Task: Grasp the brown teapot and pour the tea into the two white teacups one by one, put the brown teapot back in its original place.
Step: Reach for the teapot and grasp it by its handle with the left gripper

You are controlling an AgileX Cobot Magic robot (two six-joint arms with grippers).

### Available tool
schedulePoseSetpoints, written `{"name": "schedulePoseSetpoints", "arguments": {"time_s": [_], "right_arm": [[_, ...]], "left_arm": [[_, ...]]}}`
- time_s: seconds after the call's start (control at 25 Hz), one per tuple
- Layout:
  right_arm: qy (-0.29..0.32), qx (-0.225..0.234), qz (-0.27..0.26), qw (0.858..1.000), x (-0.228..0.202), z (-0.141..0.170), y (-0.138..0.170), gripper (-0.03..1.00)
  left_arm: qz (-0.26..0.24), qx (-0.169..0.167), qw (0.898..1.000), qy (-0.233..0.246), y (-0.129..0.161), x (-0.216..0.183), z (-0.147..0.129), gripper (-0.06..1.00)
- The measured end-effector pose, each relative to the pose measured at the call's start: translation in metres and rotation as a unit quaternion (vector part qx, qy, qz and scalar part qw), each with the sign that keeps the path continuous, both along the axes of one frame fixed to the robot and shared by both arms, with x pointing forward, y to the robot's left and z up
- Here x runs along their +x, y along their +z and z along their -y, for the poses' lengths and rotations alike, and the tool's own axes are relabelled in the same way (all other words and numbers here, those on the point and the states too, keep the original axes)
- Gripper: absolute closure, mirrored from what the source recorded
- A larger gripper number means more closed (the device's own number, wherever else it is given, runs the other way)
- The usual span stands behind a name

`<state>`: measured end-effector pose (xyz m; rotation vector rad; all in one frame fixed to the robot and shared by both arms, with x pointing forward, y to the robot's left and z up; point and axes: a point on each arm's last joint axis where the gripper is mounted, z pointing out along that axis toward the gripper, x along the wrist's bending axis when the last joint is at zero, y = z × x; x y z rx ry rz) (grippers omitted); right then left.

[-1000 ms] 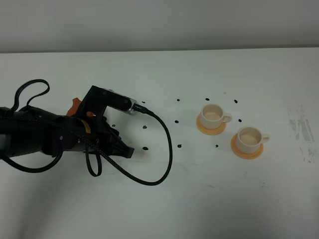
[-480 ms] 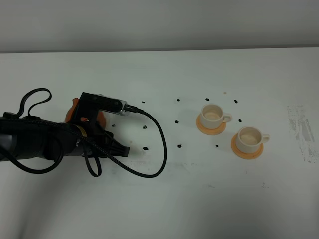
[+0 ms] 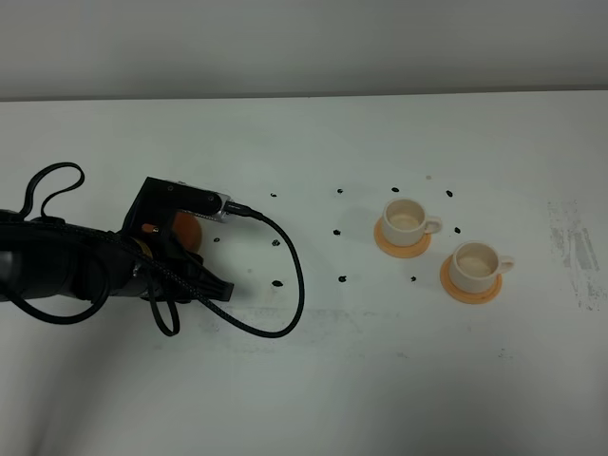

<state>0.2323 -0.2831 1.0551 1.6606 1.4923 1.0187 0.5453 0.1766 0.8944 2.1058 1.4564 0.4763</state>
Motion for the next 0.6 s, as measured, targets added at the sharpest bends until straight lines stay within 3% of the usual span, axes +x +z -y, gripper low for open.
{"name": "schedulePoseSetpoints", "arguments": {"time_s": [0.6], "right_arm": [[0.0, 0.0, 0.0, 1.0, 0.0, 0.0, 0.0, 0.52]], "left_arm": [[-0.009, 0.024, 0.999, -0.028, -0.0013, -0.0021, -0.0017, 0.68]]}}
